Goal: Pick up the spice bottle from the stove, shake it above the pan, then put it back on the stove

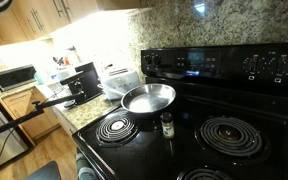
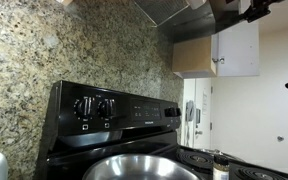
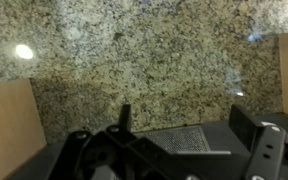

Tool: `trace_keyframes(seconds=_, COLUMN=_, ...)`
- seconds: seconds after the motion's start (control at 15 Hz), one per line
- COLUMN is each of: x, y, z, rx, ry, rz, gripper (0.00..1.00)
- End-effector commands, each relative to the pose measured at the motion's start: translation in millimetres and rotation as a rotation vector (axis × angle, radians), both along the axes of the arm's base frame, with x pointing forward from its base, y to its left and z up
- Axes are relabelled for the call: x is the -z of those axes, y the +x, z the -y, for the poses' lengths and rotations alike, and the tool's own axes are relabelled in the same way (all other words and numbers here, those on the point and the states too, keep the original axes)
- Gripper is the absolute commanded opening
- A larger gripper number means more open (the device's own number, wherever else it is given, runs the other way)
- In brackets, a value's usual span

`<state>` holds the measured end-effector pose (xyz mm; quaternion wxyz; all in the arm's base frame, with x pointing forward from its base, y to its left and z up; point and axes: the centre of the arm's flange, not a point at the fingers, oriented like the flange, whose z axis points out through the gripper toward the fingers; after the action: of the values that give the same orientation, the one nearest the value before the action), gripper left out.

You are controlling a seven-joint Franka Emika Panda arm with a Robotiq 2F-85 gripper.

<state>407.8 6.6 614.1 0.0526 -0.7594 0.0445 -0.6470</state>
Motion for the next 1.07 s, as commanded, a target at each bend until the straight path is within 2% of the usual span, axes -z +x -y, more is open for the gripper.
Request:
trace_keyframes(seconds=0.0, x=46.7, y=43.8, z=-3.2, rx=0.105, ry=-0.107, rz=-0.051, gripper=1.00)
trace_keyframes(seconds=0.33, x=81.6, y=57.9, z=17.6, rx=0.194, ry=-0.236, rz=-0.192, gripper=1.00)
trace_keyframes(seconds=0.73, x=113.4, y=58.0, z=27.7, rx=0.228, ry=-0.329, rz=-0.393, gripper=1.00)
trace_keyframes(seconds=0.87, x=121.3, y=60.3, z=29.5, rx=0.253, ry=-0.354, rz=-0.436, gripper=1.00)
trace_keyframes(seconds=0.93, x=121.7, y=56.7, z=39.2, rx=0.218, ry=-0.312, rz=-0.400, gripper=1.00)
trace_keyframes(seconds=1.0, x=123.9, y=56.9, z=39.7, rx=0.227, ry=-0.325, rz=-0.417, gripper=1.00)
